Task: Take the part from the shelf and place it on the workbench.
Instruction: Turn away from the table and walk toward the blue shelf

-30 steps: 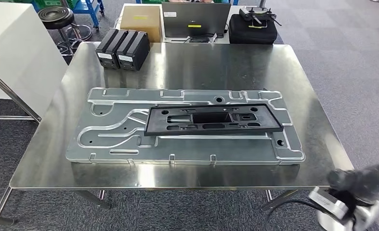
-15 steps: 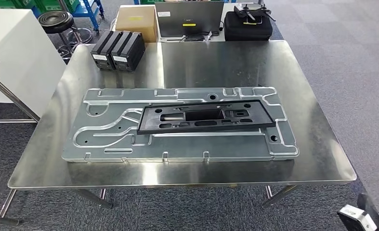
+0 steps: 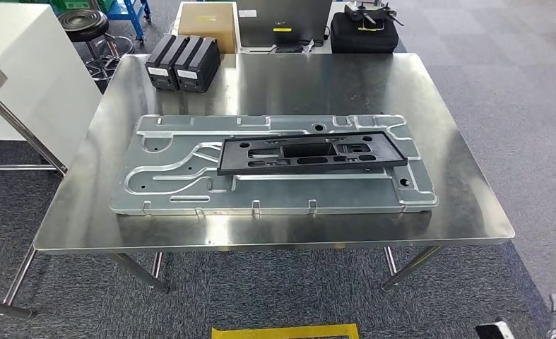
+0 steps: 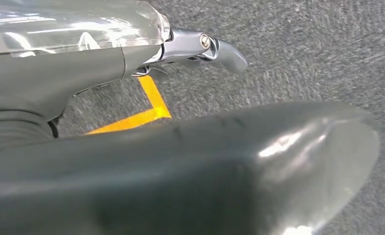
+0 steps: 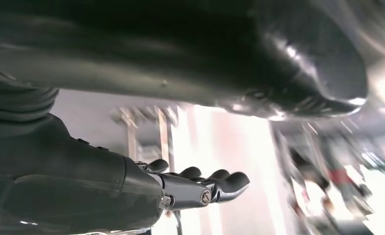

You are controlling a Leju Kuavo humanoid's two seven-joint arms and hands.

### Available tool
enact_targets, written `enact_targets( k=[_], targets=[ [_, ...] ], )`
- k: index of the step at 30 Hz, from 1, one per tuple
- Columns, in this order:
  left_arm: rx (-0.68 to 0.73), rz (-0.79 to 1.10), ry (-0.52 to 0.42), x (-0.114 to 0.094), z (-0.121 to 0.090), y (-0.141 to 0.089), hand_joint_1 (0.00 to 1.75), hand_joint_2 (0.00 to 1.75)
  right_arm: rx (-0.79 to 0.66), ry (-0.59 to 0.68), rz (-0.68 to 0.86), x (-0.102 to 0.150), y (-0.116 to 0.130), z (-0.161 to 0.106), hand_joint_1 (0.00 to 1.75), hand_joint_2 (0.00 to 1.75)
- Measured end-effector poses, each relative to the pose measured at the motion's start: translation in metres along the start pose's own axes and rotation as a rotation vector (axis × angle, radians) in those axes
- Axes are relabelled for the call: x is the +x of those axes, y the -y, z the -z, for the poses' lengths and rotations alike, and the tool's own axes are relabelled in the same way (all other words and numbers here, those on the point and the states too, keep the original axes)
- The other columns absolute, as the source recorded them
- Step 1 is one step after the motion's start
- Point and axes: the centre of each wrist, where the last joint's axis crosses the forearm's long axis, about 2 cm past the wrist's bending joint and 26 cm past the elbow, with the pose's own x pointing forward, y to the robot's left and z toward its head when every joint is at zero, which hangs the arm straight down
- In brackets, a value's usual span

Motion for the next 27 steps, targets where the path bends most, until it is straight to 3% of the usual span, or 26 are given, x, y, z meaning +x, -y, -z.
enact_targets(
  k=[6, 12, 20, 27],
  targets=[
    [-0.005, -0.005, -0.003, -0.003, -0.003, 0.0, 0.0, 0.0, 0.264, -0.356, 0.18, -0.021, -0.058, -0.042, 0.0, 0.0],
    [-0.005, -0.005, -0.013, -0.006, -0.005, -0.004, 0.0, 0.0, 0.471, -0.596, 0.244, -0.017, -0.093, -0.08, 0.0, 0.0],
    [-0.016, -0.01, -0.016, -0.006, -0.005, 0.0, 0.0, 0.0, 0.693, -0.773, 0.278, -0.001, -0.119, -0.107, 0.0, 0.0],
    [-0.035, -0.02, -0.022, -0.01, -0.008, 0.002, 0.0, 0.0, 0.931, -0.833, 0.279, 0.011, -0.132, -0.122, 0.0, 0.0]
  ],
)
